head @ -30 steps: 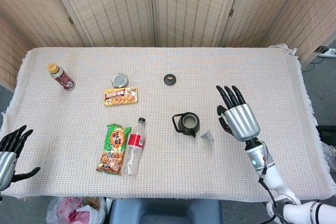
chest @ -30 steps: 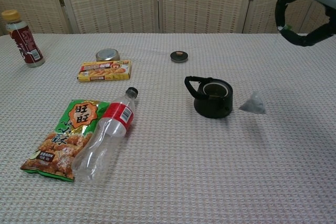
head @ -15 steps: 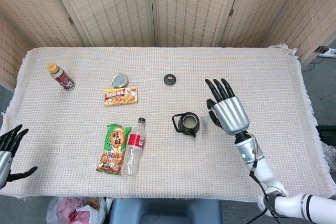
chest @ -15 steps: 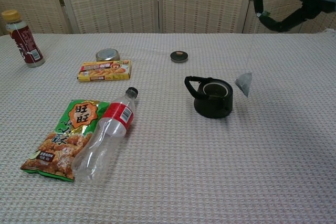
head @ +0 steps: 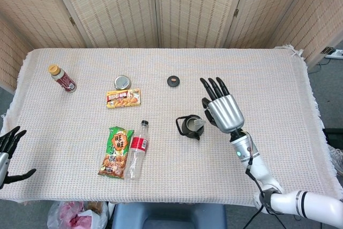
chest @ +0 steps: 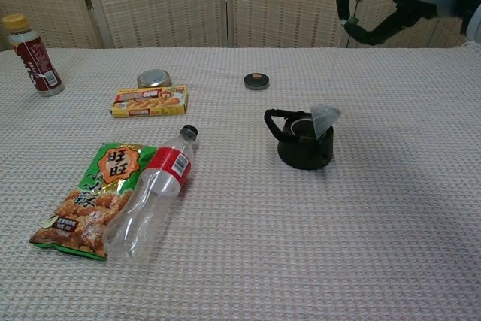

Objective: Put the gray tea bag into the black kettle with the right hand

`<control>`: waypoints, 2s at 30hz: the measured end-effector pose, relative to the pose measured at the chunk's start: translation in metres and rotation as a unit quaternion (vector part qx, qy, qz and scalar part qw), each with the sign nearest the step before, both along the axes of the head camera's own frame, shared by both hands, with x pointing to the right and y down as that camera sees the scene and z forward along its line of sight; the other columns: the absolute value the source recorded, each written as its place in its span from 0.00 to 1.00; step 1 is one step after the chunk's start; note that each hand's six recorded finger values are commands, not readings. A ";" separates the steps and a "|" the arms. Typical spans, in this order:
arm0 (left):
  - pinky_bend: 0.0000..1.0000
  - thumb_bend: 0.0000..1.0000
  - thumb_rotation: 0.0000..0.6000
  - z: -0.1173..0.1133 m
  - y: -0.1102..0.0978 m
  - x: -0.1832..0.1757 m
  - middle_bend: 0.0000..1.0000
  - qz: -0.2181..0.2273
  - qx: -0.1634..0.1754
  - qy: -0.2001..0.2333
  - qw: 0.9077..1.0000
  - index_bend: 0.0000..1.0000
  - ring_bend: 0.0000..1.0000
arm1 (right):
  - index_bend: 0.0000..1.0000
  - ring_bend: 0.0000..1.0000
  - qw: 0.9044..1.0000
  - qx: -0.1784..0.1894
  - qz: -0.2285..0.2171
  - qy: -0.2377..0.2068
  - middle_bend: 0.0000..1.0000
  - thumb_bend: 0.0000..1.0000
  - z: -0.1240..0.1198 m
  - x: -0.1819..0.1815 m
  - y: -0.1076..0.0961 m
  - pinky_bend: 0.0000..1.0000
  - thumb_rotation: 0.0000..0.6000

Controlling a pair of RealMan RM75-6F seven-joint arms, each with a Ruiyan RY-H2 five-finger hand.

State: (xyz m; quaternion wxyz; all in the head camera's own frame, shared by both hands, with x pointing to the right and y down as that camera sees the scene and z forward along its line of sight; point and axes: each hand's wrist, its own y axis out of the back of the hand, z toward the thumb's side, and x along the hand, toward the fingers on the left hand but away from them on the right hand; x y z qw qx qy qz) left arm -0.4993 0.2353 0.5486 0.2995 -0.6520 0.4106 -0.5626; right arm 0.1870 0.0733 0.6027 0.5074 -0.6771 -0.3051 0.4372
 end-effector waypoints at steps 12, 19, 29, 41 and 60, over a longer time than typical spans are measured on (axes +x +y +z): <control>0.11 0.12 1.00 -0.001 -0.001 -0.006 0.00 -0.008 0.000 0.002 1.000 0.00 0.00 | 0.58 0.00 1.000 -0.016 -0.017 0.016 0.03 0.40 0.021 -0.015 0.002 0.00 1.00; 0.11 0.12 1.00 -0.002 -0.001 -0.007 0.00 -0.011 0.001 0.004 1.000 0.00 0.00 | 0.58 0.00 0.999 -0.020 -0.027 0.004 0.03 0.40 0.023 -0.025 0.002 0.00 1.00; 0.11 0.12 1.00 -0.003 -0.003 -0.013 0.00 -0.020 0.001 0.008 1.000 0.00 0.00 | 0.58 0.00 0.999 -0.015 -0.039 -0.010 0.03 0.40 0.019 -0.046 -0.001 0.00 1.00; 0.11 0.12 1.00 -0.006 -0.002 -0.018 0.00 -0.027 0.005 0.008 1.000 0.00 0.00 | 0.58 0.00 0.999 -0.005 -0.047 -0.012 0.03 0.40 0.014 -0.057 -0.002 0.00 1.00; 0.11 0.12 1.00 -0.001 -0.003 -0.010 0.00 -0.013 0.001 0.002 1.000 0.00 0.00 | 0.58 0.00 0.998 -0.022 -0.049 0.010 0.03 0.39 0.022 -0.010 0.046 0.00 1.00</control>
